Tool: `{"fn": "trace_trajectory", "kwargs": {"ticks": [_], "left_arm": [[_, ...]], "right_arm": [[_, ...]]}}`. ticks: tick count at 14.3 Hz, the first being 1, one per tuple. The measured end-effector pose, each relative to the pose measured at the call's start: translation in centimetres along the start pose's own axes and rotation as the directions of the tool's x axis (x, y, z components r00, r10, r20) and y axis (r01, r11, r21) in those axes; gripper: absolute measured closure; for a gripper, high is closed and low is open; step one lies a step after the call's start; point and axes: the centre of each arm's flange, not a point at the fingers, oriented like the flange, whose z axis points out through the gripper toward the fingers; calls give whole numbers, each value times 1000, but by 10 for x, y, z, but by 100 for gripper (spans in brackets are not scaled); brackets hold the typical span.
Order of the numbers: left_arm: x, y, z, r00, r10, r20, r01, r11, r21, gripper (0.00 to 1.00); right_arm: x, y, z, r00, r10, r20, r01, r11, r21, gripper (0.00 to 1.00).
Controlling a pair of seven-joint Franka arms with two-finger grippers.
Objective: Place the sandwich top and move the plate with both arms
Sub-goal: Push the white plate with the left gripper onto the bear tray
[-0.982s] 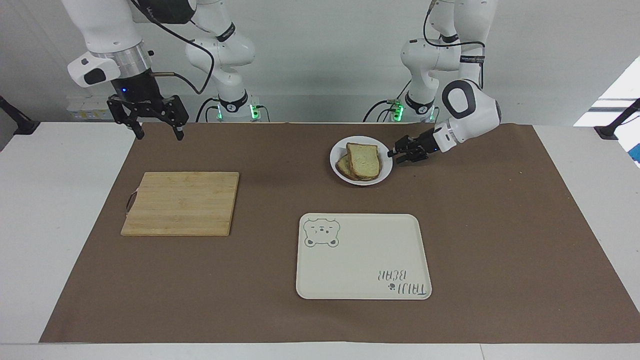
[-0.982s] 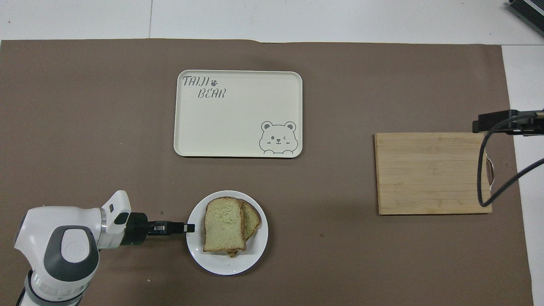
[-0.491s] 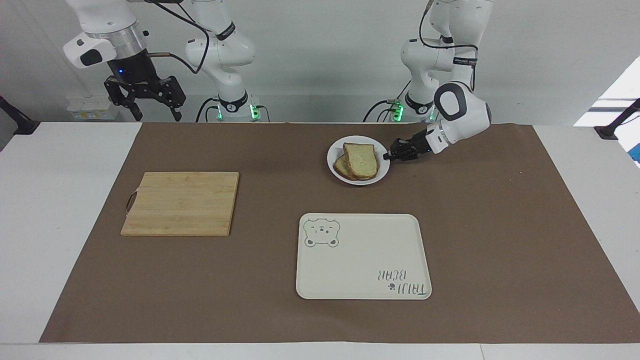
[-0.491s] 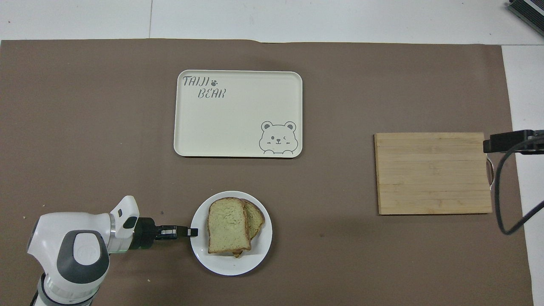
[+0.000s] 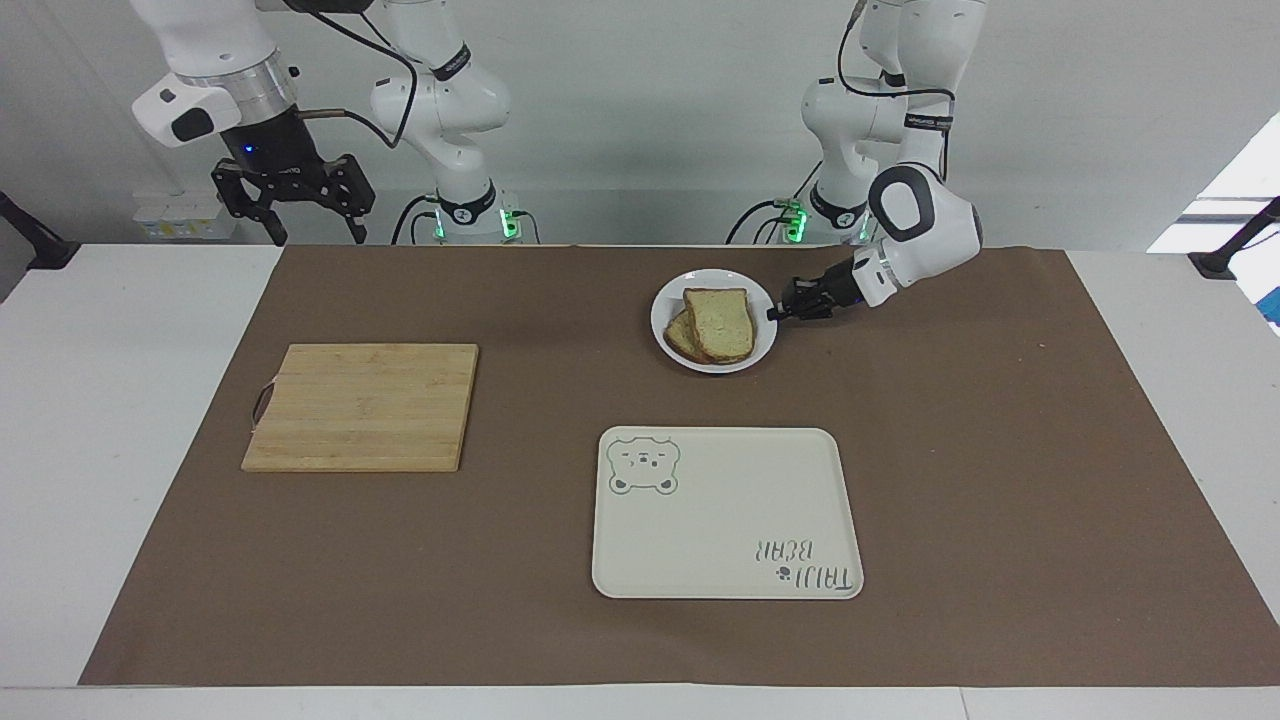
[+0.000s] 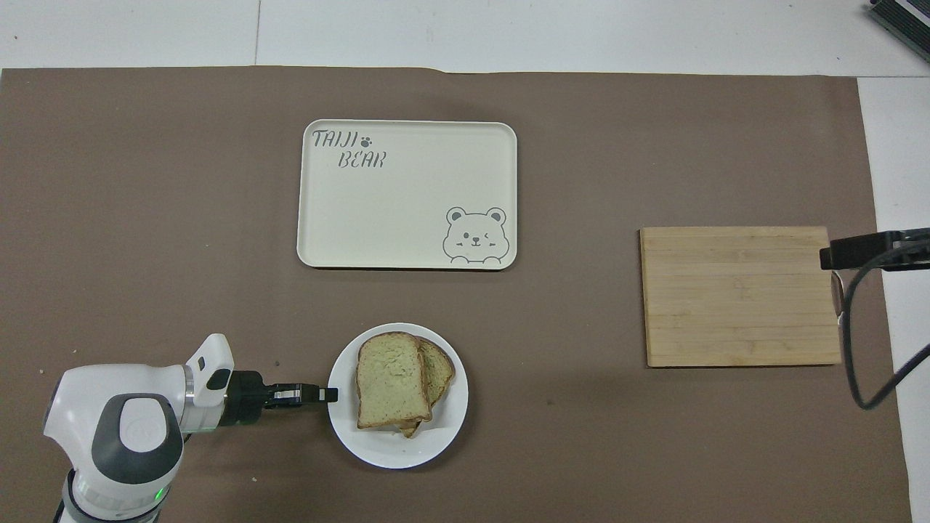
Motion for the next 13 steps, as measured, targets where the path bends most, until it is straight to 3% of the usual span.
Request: {"fn": "trace_trajectory", "kwargs": {"ticks": [6, 13], "left_arm": [[48, -5, -52, 996, -49, -73, 41, 994, -101, 95], [117, 24, -83, 990, 13, -141, -33, 990, -140, 95]], "right_arm": [[-1, 3, 7, 1000, -18, 19, 19, 999, -27, 0], [-1, 4, 7, 1000, -16, 22, 17, 999, -27, 0]]}}
